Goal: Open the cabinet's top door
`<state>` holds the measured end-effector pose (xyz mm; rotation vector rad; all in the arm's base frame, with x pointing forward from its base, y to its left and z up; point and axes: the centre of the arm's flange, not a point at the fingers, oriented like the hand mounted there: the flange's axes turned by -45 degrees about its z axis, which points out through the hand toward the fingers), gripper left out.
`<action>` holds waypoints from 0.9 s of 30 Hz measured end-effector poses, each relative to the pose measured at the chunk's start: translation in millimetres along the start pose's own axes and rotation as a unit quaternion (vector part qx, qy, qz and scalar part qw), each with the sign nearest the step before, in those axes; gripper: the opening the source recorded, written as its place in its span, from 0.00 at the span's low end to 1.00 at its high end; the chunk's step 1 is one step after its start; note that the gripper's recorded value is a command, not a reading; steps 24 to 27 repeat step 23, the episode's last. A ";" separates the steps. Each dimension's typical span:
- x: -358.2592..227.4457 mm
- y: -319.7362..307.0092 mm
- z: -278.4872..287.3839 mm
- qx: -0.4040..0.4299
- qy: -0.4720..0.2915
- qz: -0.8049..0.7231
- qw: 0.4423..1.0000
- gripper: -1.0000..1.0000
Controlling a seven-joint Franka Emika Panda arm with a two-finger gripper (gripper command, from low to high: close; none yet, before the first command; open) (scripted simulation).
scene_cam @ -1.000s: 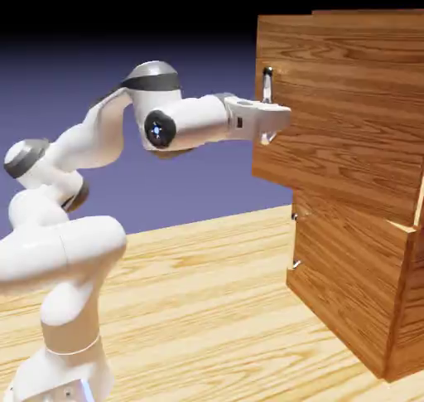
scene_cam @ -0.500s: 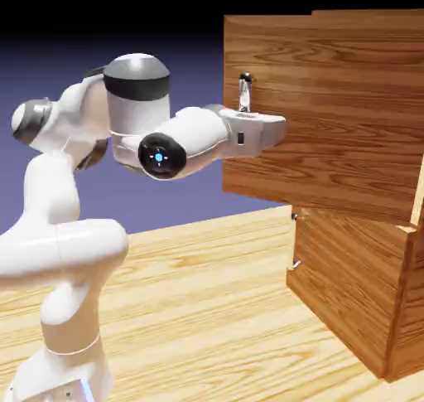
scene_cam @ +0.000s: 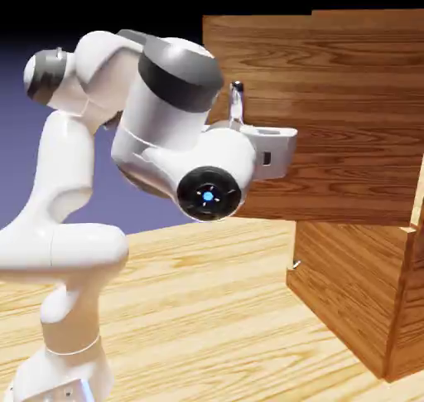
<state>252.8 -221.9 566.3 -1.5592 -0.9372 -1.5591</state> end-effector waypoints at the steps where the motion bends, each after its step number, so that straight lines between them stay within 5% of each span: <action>1: 0.0 3.1 -6.7 0.011 0.000 0.000 1.000 0.00; 22: 0.0 89.3 -120.0 0.213 0.000 0.000 0.977 0.00; 23: 0.0 92.1 -122.3 0.218 0.000 0.000 0.976 1.00; 27: 0.0 92.1 -122.3 0.218 0.000 0.000 0.976 1.00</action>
